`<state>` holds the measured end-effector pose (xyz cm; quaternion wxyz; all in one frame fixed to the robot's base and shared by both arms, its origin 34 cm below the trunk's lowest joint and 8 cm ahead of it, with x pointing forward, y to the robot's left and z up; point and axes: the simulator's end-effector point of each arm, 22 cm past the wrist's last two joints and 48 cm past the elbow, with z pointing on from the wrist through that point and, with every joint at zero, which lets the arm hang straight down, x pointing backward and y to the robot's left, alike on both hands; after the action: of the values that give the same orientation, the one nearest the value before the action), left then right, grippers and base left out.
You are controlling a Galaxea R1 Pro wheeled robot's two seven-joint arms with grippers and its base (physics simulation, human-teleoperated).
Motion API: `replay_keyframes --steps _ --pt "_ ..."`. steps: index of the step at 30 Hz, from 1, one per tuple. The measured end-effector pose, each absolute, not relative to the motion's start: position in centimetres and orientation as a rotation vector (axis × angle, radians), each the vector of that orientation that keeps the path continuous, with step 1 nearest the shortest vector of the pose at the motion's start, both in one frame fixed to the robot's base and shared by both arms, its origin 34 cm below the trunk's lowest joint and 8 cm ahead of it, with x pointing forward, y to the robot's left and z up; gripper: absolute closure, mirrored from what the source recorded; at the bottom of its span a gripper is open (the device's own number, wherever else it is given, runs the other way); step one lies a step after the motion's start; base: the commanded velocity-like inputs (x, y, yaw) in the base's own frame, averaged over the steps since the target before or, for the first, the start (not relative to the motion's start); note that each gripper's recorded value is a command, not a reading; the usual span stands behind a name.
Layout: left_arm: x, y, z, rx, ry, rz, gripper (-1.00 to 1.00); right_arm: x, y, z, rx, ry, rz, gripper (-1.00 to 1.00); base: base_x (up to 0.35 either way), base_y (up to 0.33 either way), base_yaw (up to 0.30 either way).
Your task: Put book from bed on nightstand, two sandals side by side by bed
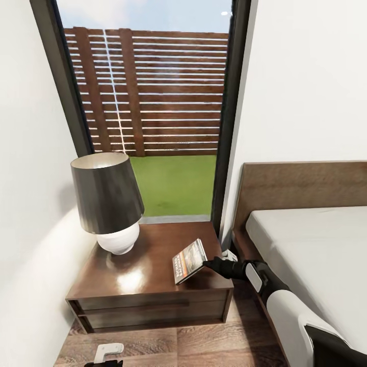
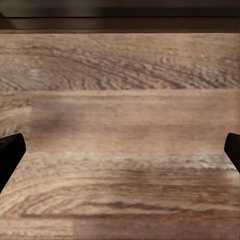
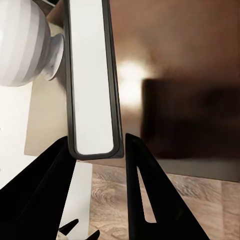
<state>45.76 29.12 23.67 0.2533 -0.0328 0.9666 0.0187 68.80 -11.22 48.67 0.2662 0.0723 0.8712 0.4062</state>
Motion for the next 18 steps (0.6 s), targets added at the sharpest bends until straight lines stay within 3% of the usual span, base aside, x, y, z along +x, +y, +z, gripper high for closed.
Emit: replay_keyframes --steps 18 --pt "45.85 29.12 23.72 -0.088 2.623 0.051 -1.00 68.81 -11.22 48.68 0.196 2.351 1.097 1.00 0.000 0.000 0.000"
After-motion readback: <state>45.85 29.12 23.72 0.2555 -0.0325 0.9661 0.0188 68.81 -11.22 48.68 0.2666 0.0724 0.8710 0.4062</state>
